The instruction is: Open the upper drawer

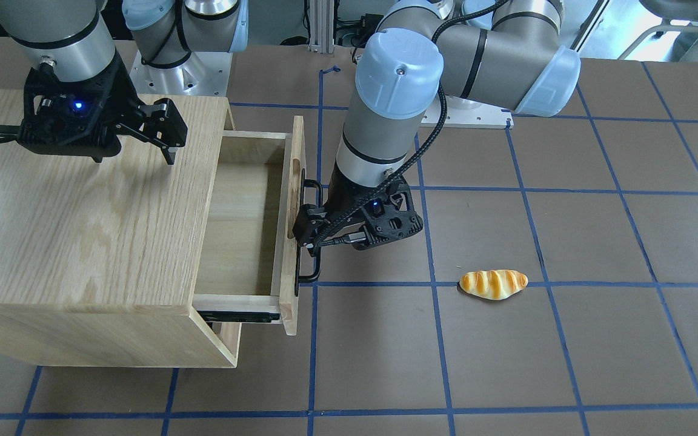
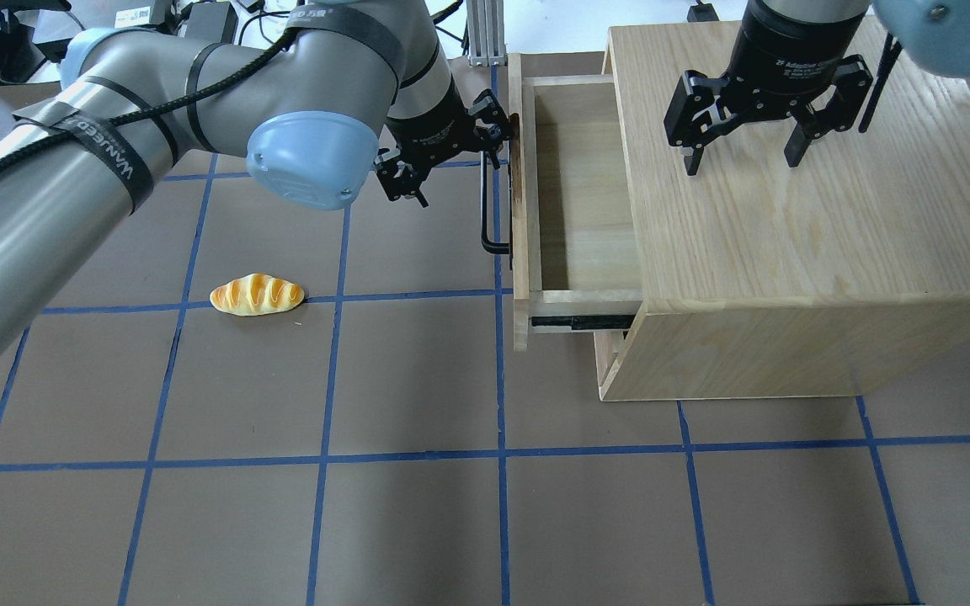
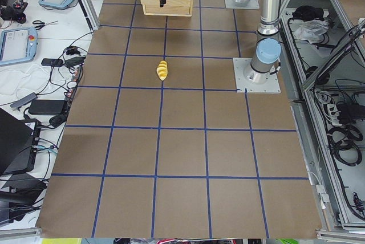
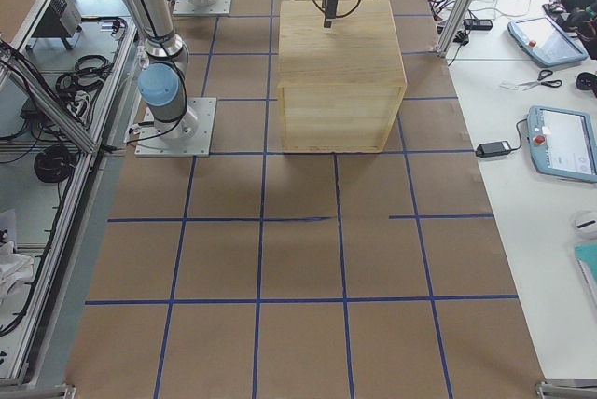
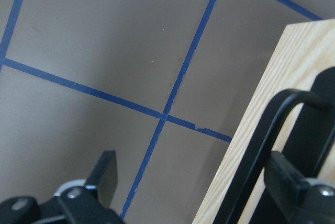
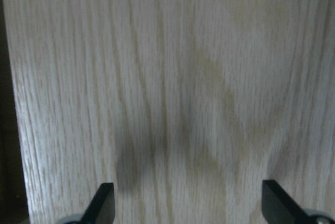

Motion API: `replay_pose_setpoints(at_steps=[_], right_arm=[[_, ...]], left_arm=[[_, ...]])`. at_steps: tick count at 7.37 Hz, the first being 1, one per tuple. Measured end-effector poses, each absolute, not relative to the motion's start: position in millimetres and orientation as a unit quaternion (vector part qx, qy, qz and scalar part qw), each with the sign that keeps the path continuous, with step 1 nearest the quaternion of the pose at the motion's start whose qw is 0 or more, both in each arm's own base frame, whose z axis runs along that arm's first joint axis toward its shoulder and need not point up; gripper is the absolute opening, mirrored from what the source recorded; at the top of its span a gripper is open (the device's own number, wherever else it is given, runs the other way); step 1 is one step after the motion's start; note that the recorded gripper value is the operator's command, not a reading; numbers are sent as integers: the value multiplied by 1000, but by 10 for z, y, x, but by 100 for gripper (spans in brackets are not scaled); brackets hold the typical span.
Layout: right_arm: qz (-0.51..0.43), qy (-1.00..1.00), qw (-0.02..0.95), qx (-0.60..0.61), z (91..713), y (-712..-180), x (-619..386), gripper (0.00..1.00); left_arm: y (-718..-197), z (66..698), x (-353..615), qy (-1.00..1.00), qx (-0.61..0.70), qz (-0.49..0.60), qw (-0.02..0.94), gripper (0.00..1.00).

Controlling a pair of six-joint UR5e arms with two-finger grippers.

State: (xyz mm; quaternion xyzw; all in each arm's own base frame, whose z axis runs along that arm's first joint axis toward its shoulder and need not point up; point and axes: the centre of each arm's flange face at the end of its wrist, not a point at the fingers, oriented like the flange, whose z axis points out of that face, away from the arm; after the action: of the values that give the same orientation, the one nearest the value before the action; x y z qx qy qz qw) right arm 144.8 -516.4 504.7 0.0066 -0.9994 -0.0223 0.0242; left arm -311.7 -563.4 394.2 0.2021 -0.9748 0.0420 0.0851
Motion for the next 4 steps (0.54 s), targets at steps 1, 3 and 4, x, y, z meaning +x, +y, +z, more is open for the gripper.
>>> replay_pose_setpoints(at_steps=[1,3,4], right_arm=[[-22,-999,24,7,5046,-5164,1448,100],[-22,-999,24,7,5049,-5164,1448,100],[-22,-999,24,7,5050,-5165,1448,100]], left_arm=[[-5637,3954,-3107,-975,202,43,85,100],[-5543,4166,-3076,-975,202,36,81,100],[-5491,4399,-2995,-977,196,33,74,100]])
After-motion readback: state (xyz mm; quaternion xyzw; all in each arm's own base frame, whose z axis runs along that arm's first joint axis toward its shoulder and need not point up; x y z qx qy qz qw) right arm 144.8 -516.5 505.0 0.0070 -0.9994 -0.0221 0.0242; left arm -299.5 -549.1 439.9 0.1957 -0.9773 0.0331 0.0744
